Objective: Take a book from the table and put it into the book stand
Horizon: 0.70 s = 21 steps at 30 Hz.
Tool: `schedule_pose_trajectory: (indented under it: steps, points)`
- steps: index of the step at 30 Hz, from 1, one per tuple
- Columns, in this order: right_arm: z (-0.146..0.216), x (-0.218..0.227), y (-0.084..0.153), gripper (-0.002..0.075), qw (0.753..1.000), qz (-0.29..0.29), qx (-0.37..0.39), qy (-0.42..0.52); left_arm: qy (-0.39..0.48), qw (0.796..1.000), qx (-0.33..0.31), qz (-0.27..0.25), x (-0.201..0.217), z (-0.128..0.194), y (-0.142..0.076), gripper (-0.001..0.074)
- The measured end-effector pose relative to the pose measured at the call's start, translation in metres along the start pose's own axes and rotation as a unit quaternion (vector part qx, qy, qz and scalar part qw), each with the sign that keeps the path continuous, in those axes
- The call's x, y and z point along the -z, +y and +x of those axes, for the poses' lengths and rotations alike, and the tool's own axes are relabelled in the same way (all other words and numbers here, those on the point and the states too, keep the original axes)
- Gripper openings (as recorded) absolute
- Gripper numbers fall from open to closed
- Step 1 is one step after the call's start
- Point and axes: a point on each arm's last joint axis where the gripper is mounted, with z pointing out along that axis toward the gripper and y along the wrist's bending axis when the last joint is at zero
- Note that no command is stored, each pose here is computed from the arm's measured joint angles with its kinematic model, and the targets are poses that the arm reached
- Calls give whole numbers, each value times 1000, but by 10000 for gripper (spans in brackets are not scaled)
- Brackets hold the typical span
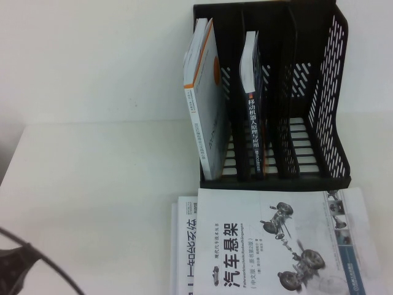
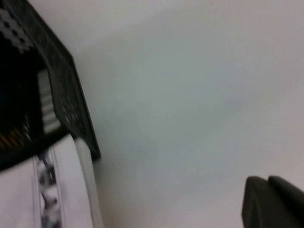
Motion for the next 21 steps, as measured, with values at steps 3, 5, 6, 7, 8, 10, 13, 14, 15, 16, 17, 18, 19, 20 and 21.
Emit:
schedule_pose_trajectory:
  steps: [3, 5, 6, 7, 8, 10, 13, 14, 15, 16, 17, 18, 19, 20, 21]
  points:
    - [-2, -17, 10, -3, 994, 4, 61, 95, 31, 999, 7, -2, -17, 0, -3, -2]
    - [-4, -32, 20, -3, 983, -15, 95, 156, 50, 999, -13, -4, -28, 1, -4, -2]
    - [-5, -40, 26, -3, 977, -30, 105, 183, 62, 998, -21, -4, -34, 1, -4, -2]
    - [-5, -48, 30, -3, 970, -41, 113, 210, 74, 997, -25, -2, -39, 2, -6, -2]
    - [-6, -56, 36, -3, 963, -58, 121, 234, 86, 996, -33, 0, -43, 3, -7, -2]
    - [-6, -72, 45, -3, 948, -85, 136, 276, 114, 993, -38, 11, -51, 4, -11, -3]
    - [-3, -97, 52, -3, 930, -95, 132, 328, 152, 987, -37, 37, -62, 7, -17, -2]
    - [0, -105, 53, -3, 925, -95, 129, 343, 162, 985, -39, 51, -64, 8, -20, -2]
    - [2, -111, 53, -3, 922, -94, 126, 355, 169, 983, -39, 64, -65, 8, -23, -2]
    - [4, -116, 53, -3, 918, -96, 124, 364, 177, 980, -38, 80, -67, 10, -25, -2]
    - [6, -120, 54, -3, 916, -99, 120, 370, 180, 978, -36, 98, -67, 10, -28, -2]
    - [7, -122, 55, -3, 914, -104, 119, 374, 180, 976, -41, 115, -67, 11, -31, -2]
    - [8, -125, 55, -3, 912, -108, 117, 378, 178, 974, -40, 133, -66, 10, -35, -2]
    - [10, -126, 56, -3, 911, -111, 115, 381, 176, 972, -37, 150, -65, 9, -38, -2]
    - [11, -129, 56, -3, 909, -111, 112, 385, 173, 971, -33, 164, -65, 8, -41, -2]
